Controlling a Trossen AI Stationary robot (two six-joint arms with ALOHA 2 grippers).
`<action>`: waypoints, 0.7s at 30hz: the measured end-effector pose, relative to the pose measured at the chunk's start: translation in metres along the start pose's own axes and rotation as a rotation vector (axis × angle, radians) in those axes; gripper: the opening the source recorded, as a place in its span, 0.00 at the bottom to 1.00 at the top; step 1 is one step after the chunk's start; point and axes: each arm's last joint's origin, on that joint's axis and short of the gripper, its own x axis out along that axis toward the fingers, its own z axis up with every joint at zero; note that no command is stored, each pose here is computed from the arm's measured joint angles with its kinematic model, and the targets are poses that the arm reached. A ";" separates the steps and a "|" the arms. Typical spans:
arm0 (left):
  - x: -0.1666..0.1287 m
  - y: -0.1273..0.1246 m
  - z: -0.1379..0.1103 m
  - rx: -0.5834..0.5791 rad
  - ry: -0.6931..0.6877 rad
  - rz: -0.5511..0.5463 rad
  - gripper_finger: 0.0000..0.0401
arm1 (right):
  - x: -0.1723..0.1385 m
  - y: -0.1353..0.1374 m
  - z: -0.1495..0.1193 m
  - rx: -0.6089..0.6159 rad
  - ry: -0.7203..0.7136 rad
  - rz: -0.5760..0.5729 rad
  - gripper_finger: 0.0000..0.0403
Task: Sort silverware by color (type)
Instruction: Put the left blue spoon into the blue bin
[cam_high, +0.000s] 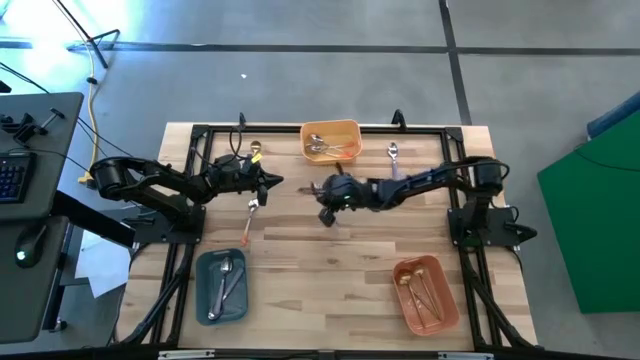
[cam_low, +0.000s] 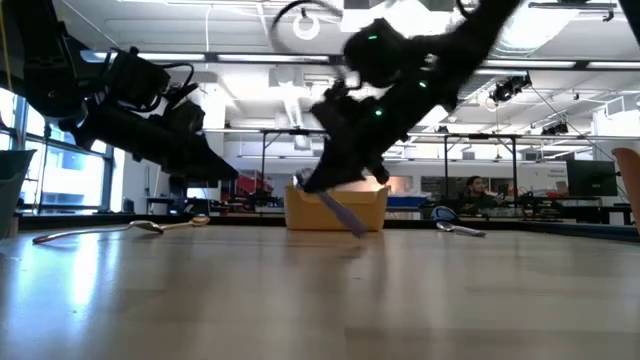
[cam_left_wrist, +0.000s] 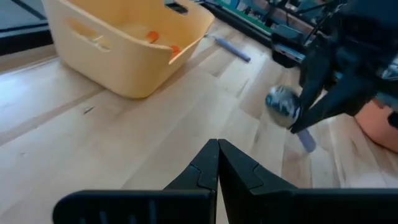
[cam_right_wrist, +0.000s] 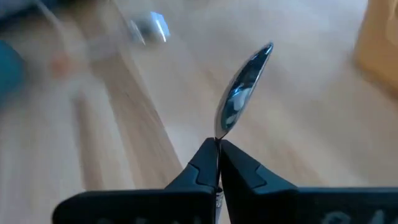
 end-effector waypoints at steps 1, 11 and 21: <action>0.000 -0.001 0.001 0.003 -0.008 -0.008 0.00 | -0.004 -0.004 -0.001 0.004 -0.076 0.038 0.00; 0.012 -0.035 0.011 -0.012 -0.033 -0.214 0.02 | -0.038 -0.032 -0.013 -0.013 -0.655 0.283 0.00; 0.053 -0.086 0.032 0.072 -0.083 -0.321 0.23 | -0.058 -0.037 -0.014 0.041 -0.889 0.230 0.00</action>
